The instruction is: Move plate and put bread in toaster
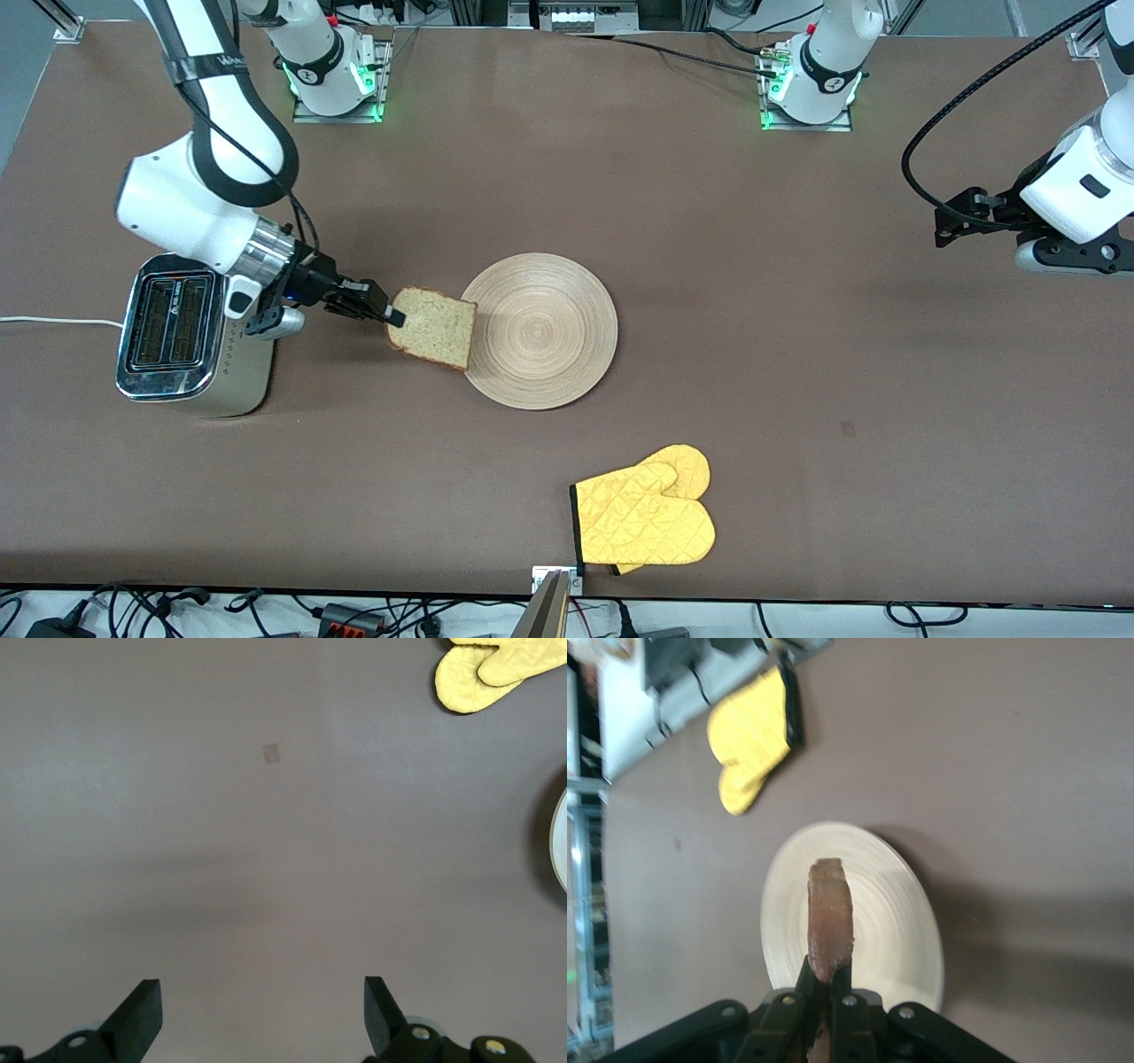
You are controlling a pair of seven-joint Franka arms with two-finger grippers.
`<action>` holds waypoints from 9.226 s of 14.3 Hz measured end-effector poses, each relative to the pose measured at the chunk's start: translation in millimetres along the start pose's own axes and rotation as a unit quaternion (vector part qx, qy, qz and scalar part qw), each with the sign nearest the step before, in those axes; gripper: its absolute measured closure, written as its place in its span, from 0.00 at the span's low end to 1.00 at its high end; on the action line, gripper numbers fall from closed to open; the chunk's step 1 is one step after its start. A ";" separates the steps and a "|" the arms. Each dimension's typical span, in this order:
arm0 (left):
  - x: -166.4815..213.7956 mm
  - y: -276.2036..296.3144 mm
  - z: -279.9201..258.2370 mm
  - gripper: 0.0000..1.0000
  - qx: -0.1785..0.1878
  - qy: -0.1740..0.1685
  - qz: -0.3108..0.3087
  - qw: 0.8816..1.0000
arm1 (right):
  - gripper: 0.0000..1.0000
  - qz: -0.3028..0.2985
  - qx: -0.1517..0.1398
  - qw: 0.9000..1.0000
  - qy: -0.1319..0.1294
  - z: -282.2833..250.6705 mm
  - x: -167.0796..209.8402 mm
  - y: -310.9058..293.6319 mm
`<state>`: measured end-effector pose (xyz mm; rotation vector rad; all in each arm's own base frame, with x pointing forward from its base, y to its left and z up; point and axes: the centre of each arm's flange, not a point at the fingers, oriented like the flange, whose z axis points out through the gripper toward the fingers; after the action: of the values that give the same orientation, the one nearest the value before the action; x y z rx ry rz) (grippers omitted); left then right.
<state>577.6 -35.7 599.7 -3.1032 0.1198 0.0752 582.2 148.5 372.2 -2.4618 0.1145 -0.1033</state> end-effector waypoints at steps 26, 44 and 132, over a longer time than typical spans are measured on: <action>-26.3 -13.2 6.4 0.00 -0.013 0.015 0.011 1.000 | 0.92 -0.131 -0.416 0.879 -0.195 -221.3 105.2 48.3; -26.5 -11.9 6.9 0.00 -0.012 0.013 0.012 1.000 | 0.92 -0.086 -0.408 0.889 -0.190 -151.0 131.9 90.4; -32.7 -21.6 1.5 0.00 -0.014 -0.006 0.003 1.000 | 0.00 -0.007 -0.351 0.930 -0.107 -296.8 0.0 22.6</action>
<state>546.7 -11.6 600.5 -3.1291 0.1302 0.0956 550.3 -53.2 588.7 -3.1690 0.0399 0.2449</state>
